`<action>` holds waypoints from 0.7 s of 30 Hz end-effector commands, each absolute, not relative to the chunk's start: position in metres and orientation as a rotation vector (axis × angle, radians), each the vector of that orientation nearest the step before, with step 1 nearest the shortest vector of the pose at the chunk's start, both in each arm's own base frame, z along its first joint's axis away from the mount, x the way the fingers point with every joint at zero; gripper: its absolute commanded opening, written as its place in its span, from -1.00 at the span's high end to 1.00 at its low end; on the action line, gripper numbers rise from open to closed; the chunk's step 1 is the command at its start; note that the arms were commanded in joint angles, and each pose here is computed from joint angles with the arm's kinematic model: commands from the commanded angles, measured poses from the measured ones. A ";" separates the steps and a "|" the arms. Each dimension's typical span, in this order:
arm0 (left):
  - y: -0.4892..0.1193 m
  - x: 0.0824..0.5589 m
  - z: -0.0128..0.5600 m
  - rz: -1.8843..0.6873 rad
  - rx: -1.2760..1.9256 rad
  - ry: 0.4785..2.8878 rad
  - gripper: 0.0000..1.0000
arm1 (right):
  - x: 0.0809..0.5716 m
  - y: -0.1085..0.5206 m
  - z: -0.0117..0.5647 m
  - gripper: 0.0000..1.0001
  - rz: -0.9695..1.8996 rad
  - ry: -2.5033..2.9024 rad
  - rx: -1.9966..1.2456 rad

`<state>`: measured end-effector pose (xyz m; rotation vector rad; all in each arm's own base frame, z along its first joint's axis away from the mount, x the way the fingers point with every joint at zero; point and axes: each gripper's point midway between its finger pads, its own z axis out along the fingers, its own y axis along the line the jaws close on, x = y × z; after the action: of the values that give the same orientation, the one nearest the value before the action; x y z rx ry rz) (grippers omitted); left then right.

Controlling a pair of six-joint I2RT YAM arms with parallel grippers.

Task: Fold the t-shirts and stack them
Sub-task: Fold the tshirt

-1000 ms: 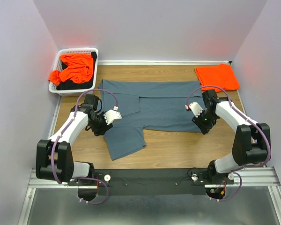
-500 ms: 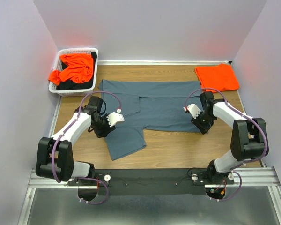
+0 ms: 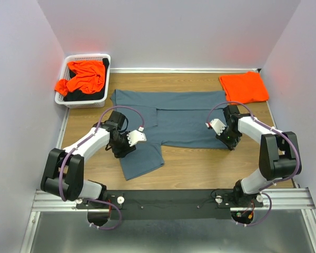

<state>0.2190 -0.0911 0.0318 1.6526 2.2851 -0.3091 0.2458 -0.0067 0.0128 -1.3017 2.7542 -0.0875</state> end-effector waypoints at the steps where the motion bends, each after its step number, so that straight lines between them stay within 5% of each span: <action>1: -0.087 0.219 0.019 -0.248 1.671 2.328 -0.11 | 0.240 -0.012 -0.003 0.75 -0.110 2.779 -1.329; 4: -0.084 0.219 0.012 -0.220 1.683 2.353 -0.09 | 0.243 -0.012 -0.001 0.99 -0.120 2.773 -1.326; 8: -0.077 0.219 0.009 -0.183 1.709 2.371 0.16 | 0.247 -0.012 0.004 0.99 -0.136 2.757 -1.319; 16: -0.078 0.227 0.040 -0.139 1.703 2.316 0.99 | 0.260 -0.012 0.029 0.99 -0.184 2.689 -1.282; 21: -0.083 0.227 0.056 -0.175 1.692 2.303 1.00 | 0.267 -0.010 0.050 0.99 -0.198 2.638 -1.254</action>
<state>0.2279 -0.0830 0.0384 1.6912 2.3143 -0.1772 0.2539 -0.0093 0.0275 -1.2808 2.7020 -0.1486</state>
